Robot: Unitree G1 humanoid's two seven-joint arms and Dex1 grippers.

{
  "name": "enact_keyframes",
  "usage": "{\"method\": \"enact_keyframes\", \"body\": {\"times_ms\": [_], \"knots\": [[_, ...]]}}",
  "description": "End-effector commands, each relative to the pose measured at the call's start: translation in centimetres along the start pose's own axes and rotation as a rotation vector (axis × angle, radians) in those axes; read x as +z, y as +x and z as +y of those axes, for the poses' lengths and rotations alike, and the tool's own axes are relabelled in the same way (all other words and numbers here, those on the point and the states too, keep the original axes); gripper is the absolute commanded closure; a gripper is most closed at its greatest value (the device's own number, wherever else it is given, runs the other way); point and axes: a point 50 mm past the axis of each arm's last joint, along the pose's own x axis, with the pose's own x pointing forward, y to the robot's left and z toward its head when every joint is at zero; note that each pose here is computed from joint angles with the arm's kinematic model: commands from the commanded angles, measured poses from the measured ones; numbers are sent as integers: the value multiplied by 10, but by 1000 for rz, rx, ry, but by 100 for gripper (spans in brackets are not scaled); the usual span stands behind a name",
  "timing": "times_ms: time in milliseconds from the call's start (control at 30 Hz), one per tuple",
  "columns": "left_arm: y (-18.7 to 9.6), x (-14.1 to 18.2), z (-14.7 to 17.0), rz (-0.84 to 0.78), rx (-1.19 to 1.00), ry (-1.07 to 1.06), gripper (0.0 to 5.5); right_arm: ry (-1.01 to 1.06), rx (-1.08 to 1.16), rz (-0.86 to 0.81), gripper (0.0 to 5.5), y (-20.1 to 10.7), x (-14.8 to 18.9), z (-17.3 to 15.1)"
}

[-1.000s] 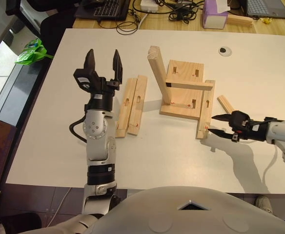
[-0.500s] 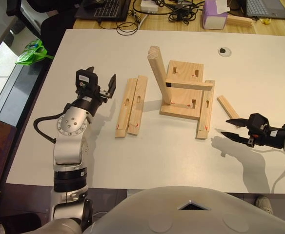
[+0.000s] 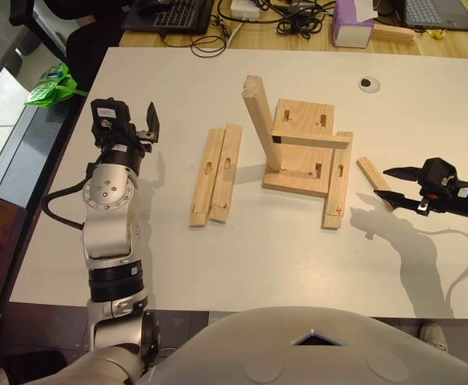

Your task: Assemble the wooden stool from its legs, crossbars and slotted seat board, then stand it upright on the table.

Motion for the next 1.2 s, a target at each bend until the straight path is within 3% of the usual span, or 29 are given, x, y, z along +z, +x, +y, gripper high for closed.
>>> {"method": "enact_keyframes", "body": {"times_ms": [33, 167, 400, 1067, 1200], "knots": [[-2, 6, -4, -34, -15, -41, 195, -15, 12, 36, 325, 2, -4, 3], [3, 16, 6, -100, 79, -141, 195, -10, 11, 28, 325, 3, -2, 3], [7, 3, 18, -69, 239, -296, 195, -24, -13, 12, 325, 6, 3, -9], [4, 2, 15, -49, 188, -287, 195, -14, 24, 32, 325, 5, 0, -2], [6, 4, 4, -44, 86, -319, 195, -14, 9, 37, 325, 3, 0, -2]]}}
